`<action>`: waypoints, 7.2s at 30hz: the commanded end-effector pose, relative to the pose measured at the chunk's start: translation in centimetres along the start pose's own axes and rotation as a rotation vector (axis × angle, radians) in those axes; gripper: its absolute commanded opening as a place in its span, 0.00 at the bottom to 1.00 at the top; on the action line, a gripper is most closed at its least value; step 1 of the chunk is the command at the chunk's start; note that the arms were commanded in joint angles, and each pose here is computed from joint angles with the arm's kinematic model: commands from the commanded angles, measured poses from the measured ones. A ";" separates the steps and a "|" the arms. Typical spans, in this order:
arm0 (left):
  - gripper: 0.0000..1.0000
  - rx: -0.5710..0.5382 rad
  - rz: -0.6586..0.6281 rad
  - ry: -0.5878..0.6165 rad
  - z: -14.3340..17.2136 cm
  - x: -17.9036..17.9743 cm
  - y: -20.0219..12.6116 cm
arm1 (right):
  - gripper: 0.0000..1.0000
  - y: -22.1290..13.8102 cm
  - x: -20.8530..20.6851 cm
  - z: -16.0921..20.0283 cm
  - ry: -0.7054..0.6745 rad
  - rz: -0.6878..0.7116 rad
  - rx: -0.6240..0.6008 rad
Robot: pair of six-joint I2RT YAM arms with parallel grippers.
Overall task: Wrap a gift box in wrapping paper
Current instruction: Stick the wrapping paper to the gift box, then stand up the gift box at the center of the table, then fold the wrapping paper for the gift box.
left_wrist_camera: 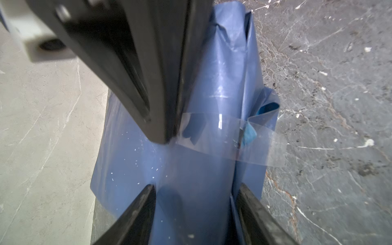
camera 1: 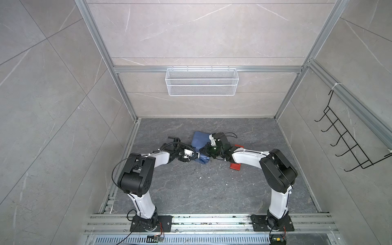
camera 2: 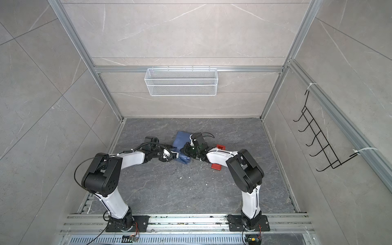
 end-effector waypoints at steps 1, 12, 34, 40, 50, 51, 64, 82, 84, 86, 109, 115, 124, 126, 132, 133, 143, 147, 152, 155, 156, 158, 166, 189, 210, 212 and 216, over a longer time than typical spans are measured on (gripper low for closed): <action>0.61 0.107 0.284 -0.174 1.5 -6.3 1.6 | 0.01 -1.9 1.4 0.6 -0.015 -0.050 -0.029; 0.61 0.102 0.280 -0.171 1.5 -6.3 1.6 | 0.00 2.9 -1.3 3.0 -0.008 0.055 0.081; 0.62 0.103 0.276 -0.179 1.4 -6.1 1.5 | 0.00 -0.1 -0.7 8.7 -0.256 -0.077 -0.058; 0.62 0.103 0.273 -0.183 1.4 -6.1 1.5 | 0.00 2.0 -1.6 8.4 -0.254 -0.041 -0.085; 0.62 0.101 0.276 -0.176 1.4 -6.2 1.6 | 0.00 3.1 -3.1 7.8 -0.251 0.095 -0.205; 0.62 0.101 0.280 -0.180 1.4 -6.2 1.7 | 0.00 3.2 -3.2 7.9 -0.255 0.096 -0.223; 0.62 0.101 0.279 -0.172 1.3 -6.2 1.7 | 0.00 1.8 -1.9 9.0 -0.280 0.026 -0.219; 0.62 0.100 0.288 -0.175 1.2 -6.3 1.7 | 0.00 3.8 -3.3 7.1 -0.261 0.109 -0.352; 0.62 0.099 0.280 -0.172 1.0 -6.2 1.5 | 0.00 3.7 -3.8 7.2 -0.258 0.138 -0.349; 0.62 0.100 0.280 -0.169 1.2 -6.3 1.6 | 0.00 3.7 -4.5 7.5 -0.261 0.165 -0.328; 0.71 0.055 0.176 -0.333 -4.3 1.0 -5.2 | 0.15 -6.9 -1.2 8.1 -0.401 0.196 -0.350; 0.79 0.094 0.089 -0.734 -6.8 5.7 -10.3 | 0.70 -10.2 1.2 5.6 -0.510 0.351 -0.391; 1.00 0.094 -0.235 -1.532 -3.1 10.5 -10.7 | 1.00 -9.1 0.3 -1.6 -0.330 0.327 -0.181; 1.00 0.103 -0.201 -1.612 -2.0 10.4 -9.3 | 1.00 -8.0 -0.2 -2.3 -0.249 0.291 -0.163; 1.00 0.014 0.034 -1.842 0.1 10.3 -5.1 | 0.99 -3.1 -1.6 -3.2 -0.138 0.226 -0.057; 1.00 -0.023 0.088 -1.861 0.4 10.2 -4.3 | 0.99 -2.5 -1.9 -3.4 -0.128 0.230 -0.051; 1.00 -0.192 0.375 -2.000 2.4 9.9 0.3 | 0.93 1.0 -1.2 -5.6 -0.151 0.186 0.016; 1.00 -0.229 0.404 -2.056 2.2 9.8 0.2 | 0.90 0.5 0.2 -6.1 -0.180 0.136 0.004; 0.98 -0.328 0.379 -1.954 -0.2 11.0 -2.2 | 0.86 -1.1 2.0 -6.1 -0.206 0.074 -0.005; 0.95 -0.384 0.379 -1.921 -1.5 11.1 -2.8 | 0.86 -2.4 3.1 -5.8 -0.249 0.052 -0.016; 0.94 -0.393 0.380 -1.918 -1.9 11.1 -3.0 | 0.86 -3.0 3.3 -5.7 -0.256 0.054 -0.025; 0.95 -0.397 0.387 -1.890 -3.0 11.0 -3.5 | 0.86 -4.0 3.8 -5.5 -0.275 0.051 -0.027; 0.93 -0.376 0.332 -1.840 -4.2 8.6 -5.2 | 0.85 -6.9 3.6 -2.8 -0.349 0.089 -0.042; 1.00 -0.162 0.067 -1.620 -6.5 8.8 -14.1 | 0.75 -17.6 7.8 1.2 -0.501 0.338 -0.045; 0.81 -0.129 0.258 -0.185 -10.4 9.7 -11.0 | 0.00 -5.0 13.3 -4.0 -0.548 0.471 0.381; 0.81 -0.107 0.270 -0.133 -10.4 9.6 -9.9 | 0.00 -4.1 12.8 -4.0 -0.524 0.466 0.387; 0.77 -0.097 0.295 -0.096 -9.9 9.4 -8.2 | 0.00 -2.0 11.2 -3.8 -0.500 0.488 0.436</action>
Point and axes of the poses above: each gripper's point midway between its finger pads, its own y axis out along the fingers, its own x axis along the line the jaws close on, z = x × y, the point moved 10 cm from there along -y, back along the fingers
